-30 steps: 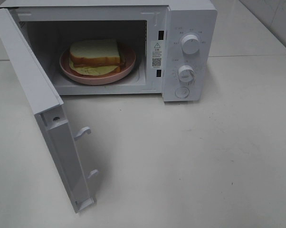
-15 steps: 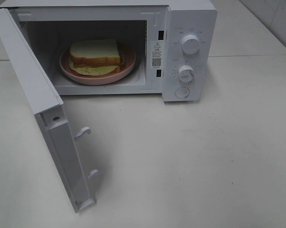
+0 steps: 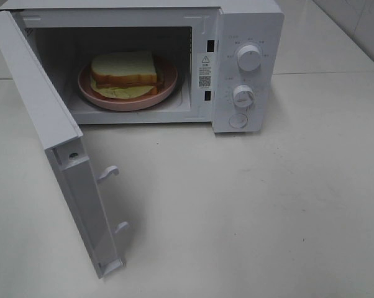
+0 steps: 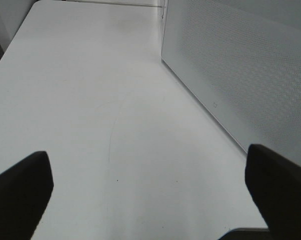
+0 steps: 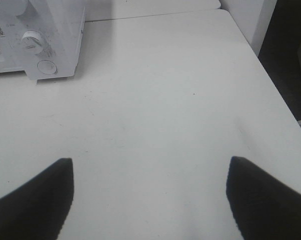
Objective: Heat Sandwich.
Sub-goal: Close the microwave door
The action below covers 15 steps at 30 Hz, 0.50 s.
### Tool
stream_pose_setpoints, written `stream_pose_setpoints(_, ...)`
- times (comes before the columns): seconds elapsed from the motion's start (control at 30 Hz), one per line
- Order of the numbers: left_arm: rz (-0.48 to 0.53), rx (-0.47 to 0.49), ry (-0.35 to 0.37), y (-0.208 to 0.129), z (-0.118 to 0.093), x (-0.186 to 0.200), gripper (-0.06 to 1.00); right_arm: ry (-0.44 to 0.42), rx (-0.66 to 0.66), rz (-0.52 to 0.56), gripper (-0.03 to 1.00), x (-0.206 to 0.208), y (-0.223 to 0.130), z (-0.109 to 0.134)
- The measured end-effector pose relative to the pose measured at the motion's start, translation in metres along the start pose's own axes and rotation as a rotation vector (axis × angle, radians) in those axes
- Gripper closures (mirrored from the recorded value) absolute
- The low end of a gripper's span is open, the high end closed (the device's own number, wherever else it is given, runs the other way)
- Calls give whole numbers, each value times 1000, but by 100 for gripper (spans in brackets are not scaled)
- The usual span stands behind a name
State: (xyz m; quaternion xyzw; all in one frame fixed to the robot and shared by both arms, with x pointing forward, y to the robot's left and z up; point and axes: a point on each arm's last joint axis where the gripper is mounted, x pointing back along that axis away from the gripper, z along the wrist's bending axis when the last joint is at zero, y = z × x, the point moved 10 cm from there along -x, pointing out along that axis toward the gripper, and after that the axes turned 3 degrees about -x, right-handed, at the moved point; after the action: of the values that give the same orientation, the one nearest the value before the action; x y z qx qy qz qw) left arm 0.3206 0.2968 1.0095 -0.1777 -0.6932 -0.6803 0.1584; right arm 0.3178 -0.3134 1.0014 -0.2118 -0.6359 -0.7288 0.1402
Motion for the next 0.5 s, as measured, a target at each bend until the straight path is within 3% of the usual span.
stream_pose_setpoints(0.3, -7, -10, 18, 18, 3, -6, 4, 0, 0, 0, 21, 0, 0, 0)
stream_pose_setpoints(0.43, 30, -9, 18, 24, 3, -19, 19, 0, 0, 0, 21, 0, 0, 0)
stream_pose_setpoints(0.5, 40, -9, 18, 31, 3, -30, 31, 0, 0, 0, 21, 0, 0, 0)
